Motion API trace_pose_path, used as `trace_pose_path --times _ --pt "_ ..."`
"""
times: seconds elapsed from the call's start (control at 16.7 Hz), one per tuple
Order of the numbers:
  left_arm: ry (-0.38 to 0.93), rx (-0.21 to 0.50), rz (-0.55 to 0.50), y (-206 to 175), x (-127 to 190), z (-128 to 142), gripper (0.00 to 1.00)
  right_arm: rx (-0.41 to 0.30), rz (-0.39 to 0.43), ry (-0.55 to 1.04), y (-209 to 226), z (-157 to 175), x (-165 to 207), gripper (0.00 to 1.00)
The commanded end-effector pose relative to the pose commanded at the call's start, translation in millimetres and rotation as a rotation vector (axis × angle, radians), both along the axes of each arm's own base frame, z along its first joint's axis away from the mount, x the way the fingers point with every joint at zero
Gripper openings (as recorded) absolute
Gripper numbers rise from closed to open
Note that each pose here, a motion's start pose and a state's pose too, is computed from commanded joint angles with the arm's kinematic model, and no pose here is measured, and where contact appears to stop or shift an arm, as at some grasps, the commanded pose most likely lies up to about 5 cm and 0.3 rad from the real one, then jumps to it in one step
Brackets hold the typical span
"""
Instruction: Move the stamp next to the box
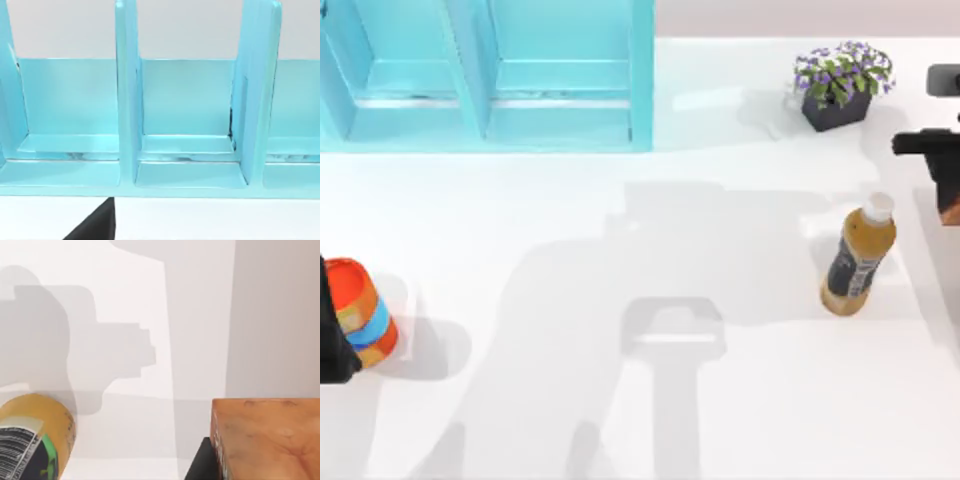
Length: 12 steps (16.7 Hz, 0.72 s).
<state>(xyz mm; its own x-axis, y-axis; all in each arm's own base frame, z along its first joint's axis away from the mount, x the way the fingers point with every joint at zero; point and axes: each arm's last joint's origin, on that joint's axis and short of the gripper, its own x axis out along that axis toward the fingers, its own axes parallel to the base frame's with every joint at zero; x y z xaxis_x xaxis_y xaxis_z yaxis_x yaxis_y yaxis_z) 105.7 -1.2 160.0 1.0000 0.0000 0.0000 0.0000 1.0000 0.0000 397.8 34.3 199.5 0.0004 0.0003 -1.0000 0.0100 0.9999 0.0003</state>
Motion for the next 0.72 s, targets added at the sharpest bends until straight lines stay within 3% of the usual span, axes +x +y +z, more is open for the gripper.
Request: trace_pose_path --times 0.42,0.72 --pt "0.000 0.000 0.000 0.0 0.0 0.0 1.00 0.000 0.000 0.000 0.0 0.0 0.0 0.98" --pt "0.000 0.000 0.000 0.0 0.0 0.0 1.00 0.000 0.000 0.000 0.0 0.0 0.0 1.00"
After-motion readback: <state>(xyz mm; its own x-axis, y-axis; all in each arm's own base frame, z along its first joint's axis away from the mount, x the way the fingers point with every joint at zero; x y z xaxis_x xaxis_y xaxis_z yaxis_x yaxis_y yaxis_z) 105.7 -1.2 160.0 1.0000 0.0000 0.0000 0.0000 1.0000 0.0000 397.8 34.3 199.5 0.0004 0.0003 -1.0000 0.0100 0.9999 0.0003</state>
